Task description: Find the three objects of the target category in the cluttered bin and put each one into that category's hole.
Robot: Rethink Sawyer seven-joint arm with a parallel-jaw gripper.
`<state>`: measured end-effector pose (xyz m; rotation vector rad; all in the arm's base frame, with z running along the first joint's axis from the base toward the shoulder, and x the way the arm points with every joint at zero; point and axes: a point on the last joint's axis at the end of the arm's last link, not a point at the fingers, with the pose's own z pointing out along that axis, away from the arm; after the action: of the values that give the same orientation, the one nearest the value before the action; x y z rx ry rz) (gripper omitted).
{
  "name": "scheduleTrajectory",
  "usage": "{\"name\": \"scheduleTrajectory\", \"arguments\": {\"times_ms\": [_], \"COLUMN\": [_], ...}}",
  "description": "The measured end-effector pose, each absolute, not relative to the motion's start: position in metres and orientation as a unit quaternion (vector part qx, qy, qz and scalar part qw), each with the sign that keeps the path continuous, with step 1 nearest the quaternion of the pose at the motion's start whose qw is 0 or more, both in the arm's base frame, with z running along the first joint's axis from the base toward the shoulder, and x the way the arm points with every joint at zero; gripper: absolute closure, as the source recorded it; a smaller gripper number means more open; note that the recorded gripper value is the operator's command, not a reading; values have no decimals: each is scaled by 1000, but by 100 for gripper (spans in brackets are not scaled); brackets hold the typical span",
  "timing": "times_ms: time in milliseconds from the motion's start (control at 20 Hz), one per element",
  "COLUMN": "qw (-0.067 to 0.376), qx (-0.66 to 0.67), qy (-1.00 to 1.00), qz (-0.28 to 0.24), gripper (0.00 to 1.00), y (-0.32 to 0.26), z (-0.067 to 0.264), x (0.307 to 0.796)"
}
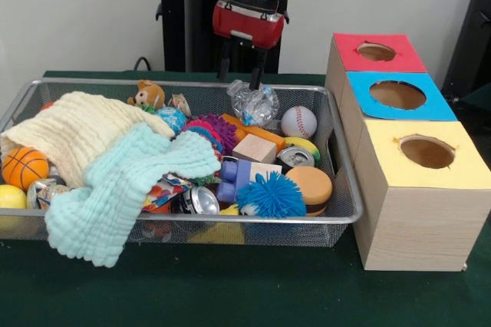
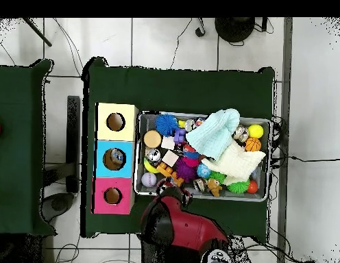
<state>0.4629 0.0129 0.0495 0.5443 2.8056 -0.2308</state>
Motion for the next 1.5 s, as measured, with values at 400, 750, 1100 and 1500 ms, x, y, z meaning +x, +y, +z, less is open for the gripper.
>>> {"name": "scheduleTrajectory", "arguments": {"times_ms": [400,750,1100,1500], "qw": [112,108,118,113], "qx": [179,172,169,157], "qy": [974,976,976,980], "qz": [-81,-80,-77,-35], "gripper": [0,0,0,0], "y": [12,7,2,-2], "z": [30,16,0,-13], "x": [446,438,432,431]}}
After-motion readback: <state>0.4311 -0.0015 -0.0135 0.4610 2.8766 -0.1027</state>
